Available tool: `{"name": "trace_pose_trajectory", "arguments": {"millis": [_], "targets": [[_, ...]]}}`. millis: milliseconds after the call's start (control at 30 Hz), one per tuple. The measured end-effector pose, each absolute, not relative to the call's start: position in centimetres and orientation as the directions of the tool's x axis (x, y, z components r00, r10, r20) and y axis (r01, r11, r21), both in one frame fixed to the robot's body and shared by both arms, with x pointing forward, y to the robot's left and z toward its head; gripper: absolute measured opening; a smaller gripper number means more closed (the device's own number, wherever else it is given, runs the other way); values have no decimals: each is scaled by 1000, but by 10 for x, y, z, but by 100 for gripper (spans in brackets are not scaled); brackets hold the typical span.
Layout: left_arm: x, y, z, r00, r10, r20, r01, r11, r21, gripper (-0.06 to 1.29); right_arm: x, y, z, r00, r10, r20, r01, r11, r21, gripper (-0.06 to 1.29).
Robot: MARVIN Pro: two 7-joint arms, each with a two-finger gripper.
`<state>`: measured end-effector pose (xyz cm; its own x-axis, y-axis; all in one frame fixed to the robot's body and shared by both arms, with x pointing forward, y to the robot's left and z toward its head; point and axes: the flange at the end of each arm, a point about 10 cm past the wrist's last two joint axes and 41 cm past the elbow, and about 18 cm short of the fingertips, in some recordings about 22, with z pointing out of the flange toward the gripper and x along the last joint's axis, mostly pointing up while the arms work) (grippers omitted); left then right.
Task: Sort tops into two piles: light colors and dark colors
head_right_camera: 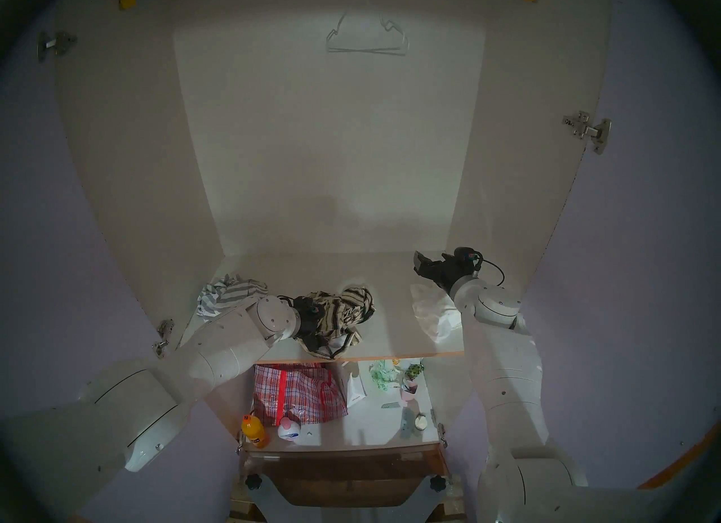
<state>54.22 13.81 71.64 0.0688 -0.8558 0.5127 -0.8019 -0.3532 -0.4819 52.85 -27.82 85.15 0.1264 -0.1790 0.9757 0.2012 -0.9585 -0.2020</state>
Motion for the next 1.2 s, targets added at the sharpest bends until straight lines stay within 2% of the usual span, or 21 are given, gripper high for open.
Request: {"name": "trace_pose_trajectory", "arguments": {"millis": [167, 200, 233, 267, 533, 800, 1067, 1133, 1200], "targets": [[548, 144, 707, 113, -864, 490, -744, -401, -535, 126, 528, -278, 851, 127, -179, 976, 201, -959, -202, 125], [549, 143, 708, 110, -863, 493, -740, -402, -539, 105, 528, -278, 851, 127, -179, 976, 201, -959, -202, 125], [549, 141, 708, 106, -860, 499, -732, -407, -546, 47, 528, -278, 851, 127, -179, 976, 201, -959, -202, 125], [550, 140, 709, 98, -858, 505, -728, -408, -551, -2, 528, -278, 851, 127, -179, 976, 201, -959, -202, 125], [568, 140, 733, 115, -736, 668, -543, -609, -578, -1, 529, -278, 851, 127, -179, 976, 201, -959, -202, 125], [600, 178, 790, 94, -553, 828, -168, -828, -534, -1, 529, -278, 851, 128, -179, 976, 201, -959, -202, 125], [609, 293, 860, -22, -472, 881, 293, -846, -445, -1, 529, -278, 851, 127, -179, 976, 200, -959, -202, 125], [605, 318, 876, -60, -483, 874, 384, -819, -427, -1, 529, -278, 851, 126, -179, 976, 201, -959, -202, 125], [601, 327, 886, -87, -497, 863, 405, -810, -425, -1, 529, -278, 852, 126, -179, 976, 201, -959, -202, 125]]}}
